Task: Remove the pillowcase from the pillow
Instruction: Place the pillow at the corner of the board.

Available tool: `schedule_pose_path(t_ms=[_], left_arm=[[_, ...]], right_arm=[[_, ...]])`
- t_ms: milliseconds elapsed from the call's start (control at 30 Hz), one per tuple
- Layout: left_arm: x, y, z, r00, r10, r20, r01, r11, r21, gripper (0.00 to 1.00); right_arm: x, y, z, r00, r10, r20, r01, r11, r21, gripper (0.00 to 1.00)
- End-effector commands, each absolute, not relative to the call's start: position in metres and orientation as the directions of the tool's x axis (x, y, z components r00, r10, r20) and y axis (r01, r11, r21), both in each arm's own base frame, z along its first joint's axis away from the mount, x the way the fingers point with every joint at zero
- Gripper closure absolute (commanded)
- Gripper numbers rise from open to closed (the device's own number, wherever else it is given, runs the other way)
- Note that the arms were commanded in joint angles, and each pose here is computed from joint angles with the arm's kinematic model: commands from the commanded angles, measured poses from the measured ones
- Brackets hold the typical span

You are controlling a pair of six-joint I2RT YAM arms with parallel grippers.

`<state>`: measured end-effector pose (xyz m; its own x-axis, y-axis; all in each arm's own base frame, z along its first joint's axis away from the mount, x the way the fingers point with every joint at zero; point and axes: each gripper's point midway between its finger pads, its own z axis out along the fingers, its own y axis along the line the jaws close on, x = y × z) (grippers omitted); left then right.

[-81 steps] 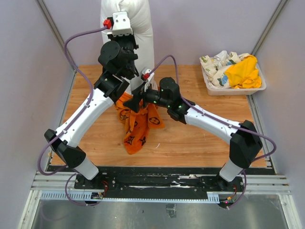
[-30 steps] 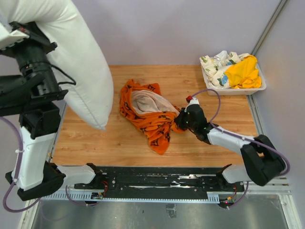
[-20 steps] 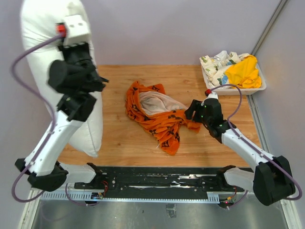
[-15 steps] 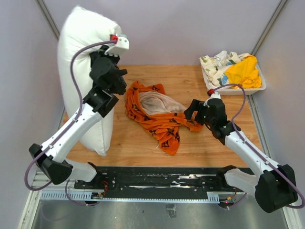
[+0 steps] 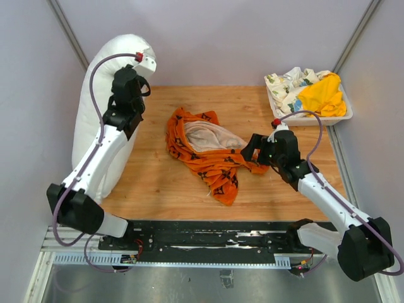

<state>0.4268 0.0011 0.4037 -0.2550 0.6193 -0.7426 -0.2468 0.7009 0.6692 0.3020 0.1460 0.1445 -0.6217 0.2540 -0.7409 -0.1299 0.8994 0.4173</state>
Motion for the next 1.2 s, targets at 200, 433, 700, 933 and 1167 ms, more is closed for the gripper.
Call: schedule_pose_path(t_ms=[200, 433, 700, 933, 1167], left_arm=[[0.450, 0.036, 0.402, -0.283, 0.578, -0.765, -0.286, 0.711, 0.643, 1.00], [0.462, 0.057, 0.382, -0.359, 0.545, -0.758, -0.196, 0.750, 0.632, 0.98], [0.426, 0.022, 0.413, -0.391, 0.409, -0.824, -0.052, 0.884, 0.464, 1.00], [0.372, 0.026, 0.462, -0.365, 0.423, -0.829, -0.113, 0.864, 0.490, 1.00], [0.364, 0.027, 0.512, -0.274, 0.412, -0.869, -0.154, 0.873, 0.462, 1.00]], right_arm=[[0.302, 0.146, 0.160, -0.602, 0.241, -0.761, -0.160, 0.898, 0.411, 0.02], [0.303, 0.159, 0.160, -0.631, 0.236, -0.739, -0.198, 0.872, 0.448, 0.02], [0.303, 0.162, 0.179, -0.606, 0.237, -0.760, -0.232, 0.861, 0.453, 0.01], [0.299, 0.168, 0.176, -0.627, 0.232, -0.743, -0.253, 0.842, 0.476, 0.01], [0.296, 0.174, 0.189, -0.624, 0.231, -0.746, -0.287, 0.821, 0.494, 0.01]])
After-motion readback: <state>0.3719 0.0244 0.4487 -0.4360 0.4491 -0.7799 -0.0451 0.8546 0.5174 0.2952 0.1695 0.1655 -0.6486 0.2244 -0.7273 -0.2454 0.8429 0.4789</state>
